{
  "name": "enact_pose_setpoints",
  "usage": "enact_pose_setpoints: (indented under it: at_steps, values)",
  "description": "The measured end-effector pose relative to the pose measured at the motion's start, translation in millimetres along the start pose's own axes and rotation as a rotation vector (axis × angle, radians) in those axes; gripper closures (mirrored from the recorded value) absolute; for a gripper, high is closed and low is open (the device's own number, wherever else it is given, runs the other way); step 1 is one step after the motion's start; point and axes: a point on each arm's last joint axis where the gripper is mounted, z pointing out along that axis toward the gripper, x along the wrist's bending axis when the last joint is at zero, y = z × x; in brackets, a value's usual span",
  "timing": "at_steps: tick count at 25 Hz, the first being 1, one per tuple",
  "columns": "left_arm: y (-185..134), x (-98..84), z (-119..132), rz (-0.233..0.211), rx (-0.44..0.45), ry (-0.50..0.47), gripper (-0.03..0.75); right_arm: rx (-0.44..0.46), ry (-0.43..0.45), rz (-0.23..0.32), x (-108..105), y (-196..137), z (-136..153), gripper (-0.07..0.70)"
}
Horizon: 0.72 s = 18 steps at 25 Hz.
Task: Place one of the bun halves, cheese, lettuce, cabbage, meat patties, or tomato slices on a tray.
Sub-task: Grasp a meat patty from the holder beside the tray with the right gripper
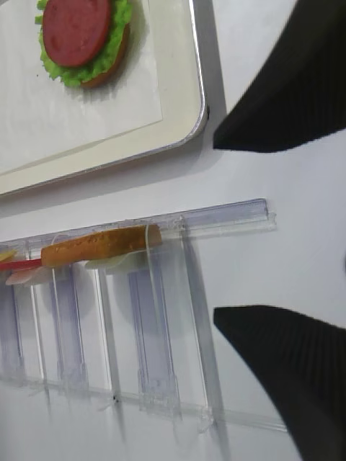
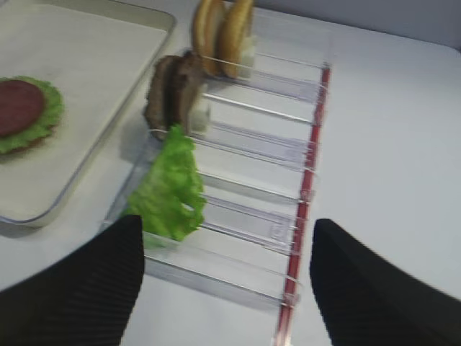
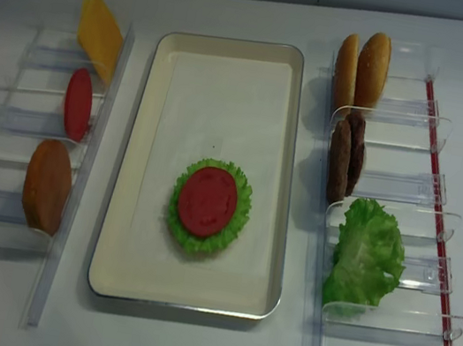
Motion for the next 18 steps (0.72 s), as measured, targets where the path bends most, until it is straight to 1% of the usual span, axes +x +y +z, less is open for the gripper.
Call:
enact_pose_setpoints:
  at_steps: [3,7,8,10,13,18]
  values:
    - [0,0.0,0,0.000,0.000,0.000,0.286,0.023,0.112,0.013,6,21,7,0.123]
    - [0,0.0,0,0.000,0.000,0.000,0.286,0.073,0.260,0.029,11,43,25,0.123]
    - [0,0.0,0,0.000,0.000,0.000,0.286,0.084,0.294,0.026,12,49,30,0.123]
    - [0,0.0,0,0.000,0.000,0.000,0.286,0.091,0.369,0.035,14,58,41,0.123]
    - [0,0.0,0,0.000,0.000,0.000,0.286,0.107,0.439,0.054,15,67,58,0.123]
    - [0,0.0,0,0.000,0.000,0.000,0.286,0.134,0.504,0.081,13,76,85,0.123]
